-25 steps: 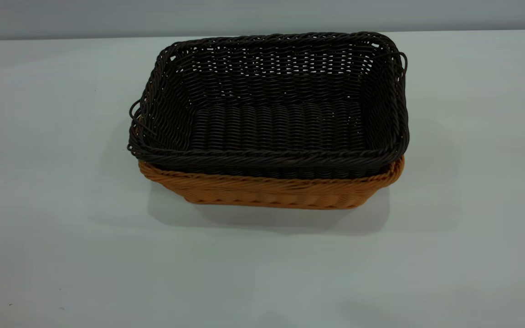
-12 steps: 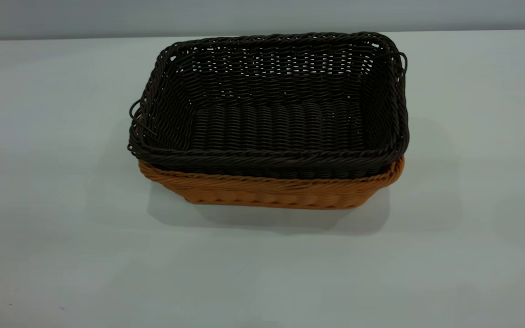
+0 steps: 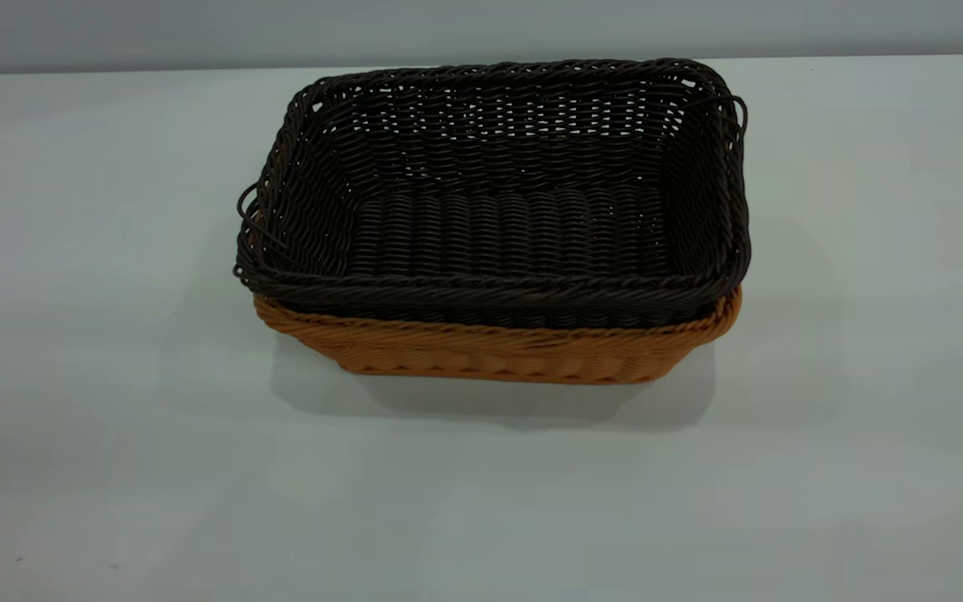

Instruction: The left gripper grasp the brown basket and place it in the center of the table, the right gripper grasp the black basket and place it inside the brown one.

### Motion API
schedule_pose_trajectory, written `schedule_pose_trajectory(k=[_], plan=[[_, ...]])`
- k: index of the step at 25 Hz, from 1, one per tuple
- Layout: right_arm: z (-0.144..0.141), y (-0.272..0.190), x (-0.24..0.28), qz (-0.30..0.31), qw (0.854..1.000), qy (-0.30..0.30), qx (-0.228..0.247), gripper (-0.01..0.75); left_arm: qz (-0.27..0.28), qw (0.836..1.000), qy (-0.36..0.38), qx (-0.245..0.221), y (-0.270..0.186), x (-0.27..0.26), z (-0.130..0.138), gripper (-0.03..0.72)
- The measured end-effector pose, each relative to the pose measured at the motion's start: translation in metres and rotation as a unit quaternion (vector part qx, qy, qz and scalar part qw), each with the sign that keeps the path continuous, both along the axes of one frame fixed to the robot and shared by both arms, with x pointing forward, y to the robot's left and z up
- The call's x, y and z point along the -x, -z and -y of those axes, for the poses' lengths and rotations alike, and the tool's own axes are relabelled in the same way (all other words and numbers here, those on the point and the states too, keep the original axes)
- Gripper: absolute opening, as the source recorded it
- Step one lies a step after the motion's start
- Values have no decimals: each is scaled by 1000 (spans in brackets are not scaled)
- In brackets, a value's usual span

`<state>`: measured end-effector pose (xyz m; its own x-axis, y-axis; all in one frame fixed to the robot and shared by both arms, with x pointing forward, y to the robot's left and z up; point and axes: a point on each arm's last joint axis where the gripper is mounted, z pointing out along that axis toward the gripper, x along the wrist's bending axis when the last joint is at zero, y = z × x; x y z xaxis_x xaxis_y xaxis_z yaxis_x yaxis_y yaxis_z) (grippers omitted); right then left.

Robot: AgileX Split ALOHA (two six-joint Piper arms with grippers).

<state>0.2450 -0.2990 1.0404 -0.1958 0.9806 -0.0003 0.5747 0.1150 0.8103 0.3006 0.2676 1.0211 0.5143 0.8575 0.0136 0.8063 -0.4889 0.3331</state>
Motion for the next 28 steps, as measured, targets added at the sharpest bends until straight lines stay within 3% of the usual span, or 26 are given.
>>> schedule_pose_trajectory(k=[10, 15, 21, 28], plan=[[0, 0, 0, 0, 1000, 2, 0, 550, 62, 997, -2, 34, -8, 17, -10, 478], [1, 0, 1, 4, 998, 66, -1, 550, 69, 993, -85, 34, -9, 17, -18, 478], [2, 0, 13, 43, 996, 81, -6, 550, 125, 968, -216, 39, -13, 29, -31, 478], [2, 0, 13, 43, 996, 82, -6, 550, 231, 938, -250, 59, -16, 63, -33, 478]])
